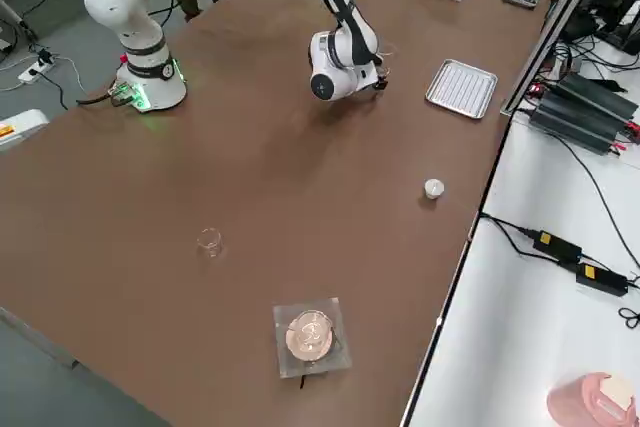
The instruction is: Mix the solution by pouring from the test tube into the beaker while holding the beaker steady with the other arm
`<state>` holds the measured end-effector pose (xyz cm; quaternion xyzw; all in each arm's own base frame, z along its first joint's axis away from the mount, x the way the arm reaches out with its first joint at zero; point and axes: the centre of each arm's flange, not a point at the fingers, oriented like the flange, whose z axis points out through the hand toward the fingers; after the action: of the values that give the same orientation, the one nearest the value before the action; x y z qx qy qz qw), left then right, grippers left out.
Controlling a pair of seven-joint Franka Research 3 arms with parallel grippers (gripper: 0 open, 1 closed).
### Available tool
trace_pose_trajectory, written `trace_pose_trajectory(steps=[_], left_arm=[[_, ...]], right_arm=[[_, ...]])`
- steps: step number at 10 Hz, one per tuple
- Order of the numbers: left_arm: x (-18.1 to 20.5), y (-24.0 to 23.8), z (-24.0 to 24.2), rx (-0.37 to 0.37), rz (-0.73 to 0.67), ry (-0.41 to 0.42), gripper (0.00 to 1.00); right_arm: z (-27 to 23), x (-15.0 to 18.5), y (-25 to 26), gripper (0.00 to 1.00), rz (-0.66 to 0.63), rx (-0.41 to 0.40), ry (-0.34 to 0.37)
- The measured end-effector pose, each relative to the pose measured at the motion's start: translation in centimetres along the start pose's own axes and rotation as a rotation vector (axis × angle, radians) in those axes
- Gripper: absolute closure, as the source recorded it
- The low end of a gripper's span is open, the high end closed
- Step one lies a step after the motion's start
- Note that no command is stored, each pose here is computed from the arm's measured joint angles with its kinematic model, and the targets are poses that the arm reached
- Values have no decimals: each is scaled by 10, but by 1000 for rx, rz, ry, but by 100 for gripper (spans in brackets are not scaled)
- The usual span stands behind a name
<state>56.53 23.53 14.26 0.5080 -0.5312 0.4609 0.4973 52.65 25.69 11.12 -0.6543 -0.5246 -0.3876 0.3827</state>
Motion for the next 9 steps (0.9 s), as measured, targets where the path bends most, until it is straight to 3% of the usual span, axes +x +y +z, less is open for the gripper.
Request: trace_pose_trajectory(steps=[9], left_arm=[[2, 5, -14, 41, 9, 19, 58]], right_arm=[[15, -2, 12, 0, 0, -29, 23]])
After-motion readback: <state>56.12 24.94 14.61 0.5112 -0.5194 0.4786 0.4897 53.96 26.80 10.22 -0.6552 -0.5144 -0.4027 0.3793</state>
